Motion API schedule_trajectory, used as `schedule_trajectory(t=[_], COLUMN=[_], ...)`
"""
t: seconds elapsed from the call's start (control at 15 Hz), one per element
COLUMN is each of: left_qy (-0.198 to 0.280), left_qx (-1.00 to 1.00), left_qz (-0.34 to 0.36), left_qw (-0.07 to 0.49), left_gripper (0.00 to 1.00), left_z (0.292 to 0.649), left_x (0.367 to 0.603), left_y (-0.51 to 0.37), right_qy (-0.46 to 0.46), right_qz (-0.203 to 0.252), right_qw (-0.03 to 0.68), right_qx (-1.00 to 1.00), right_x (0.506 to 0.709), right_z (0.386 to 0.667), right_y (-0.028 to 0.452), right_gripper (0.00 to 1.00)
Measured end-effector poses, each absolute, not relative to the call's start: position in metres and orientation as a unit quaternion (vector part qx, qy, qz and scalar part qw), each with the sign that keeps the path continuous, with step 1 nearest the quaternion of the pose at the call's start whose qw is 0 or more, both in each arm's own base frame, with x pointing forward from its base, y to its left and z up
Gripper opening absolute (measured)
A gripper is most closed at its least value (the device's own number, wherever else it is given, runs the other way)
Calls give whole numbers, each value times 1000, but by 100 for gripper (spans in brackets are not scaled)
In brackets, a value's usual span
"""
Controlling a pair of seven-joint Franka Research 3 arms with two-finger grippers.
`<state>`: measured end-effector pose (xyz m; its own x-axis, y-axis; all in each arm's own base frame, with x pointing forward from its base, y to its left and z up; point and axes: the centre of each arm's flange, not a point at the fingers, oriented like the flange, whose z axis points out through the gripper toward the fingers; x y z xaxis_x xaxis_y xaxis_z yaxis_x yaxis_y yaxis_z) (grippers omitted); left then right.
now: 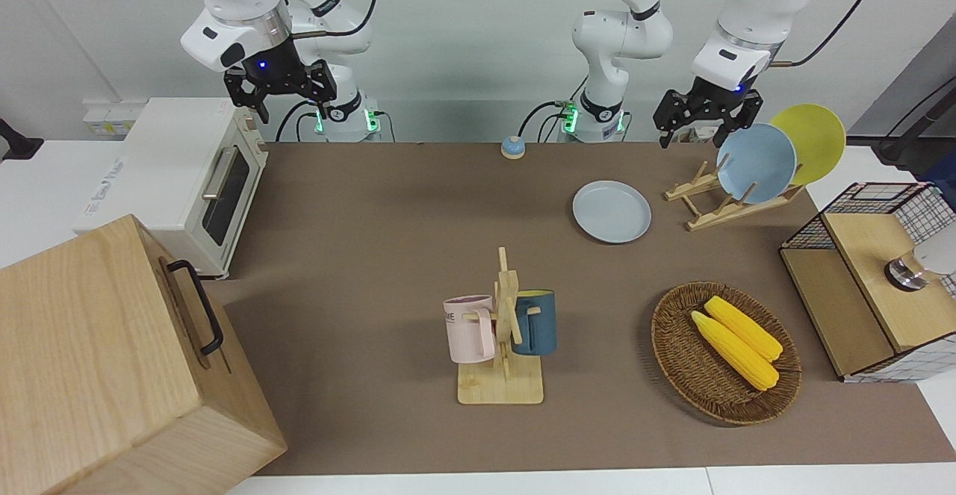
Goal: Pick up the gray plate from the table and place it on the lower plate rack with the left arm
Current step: 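Move the left gripper down to the rim of the gray plate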
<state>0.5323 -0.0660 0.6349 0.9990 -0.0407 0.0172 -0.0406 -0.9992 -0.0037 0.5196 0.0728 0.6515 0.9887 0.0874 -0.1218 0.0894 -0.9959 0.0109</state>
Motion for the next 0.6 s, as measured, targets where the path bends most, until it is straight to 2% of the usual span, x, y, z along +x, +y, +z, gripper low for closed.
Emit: schedule_trajectory(t=[0.6], left_qy=[15], left_qx=[-1000], left_qz=[-1], left_qw=[2], left_gripper=[100], left_z=[630], left_x=[534], left_y=[-64], right_qy=[44], right_qz=[-61], right_qw=[8], right_qx=[997], right_x=[520], right_z=[652], right_y=[73], right_gripper=[99])
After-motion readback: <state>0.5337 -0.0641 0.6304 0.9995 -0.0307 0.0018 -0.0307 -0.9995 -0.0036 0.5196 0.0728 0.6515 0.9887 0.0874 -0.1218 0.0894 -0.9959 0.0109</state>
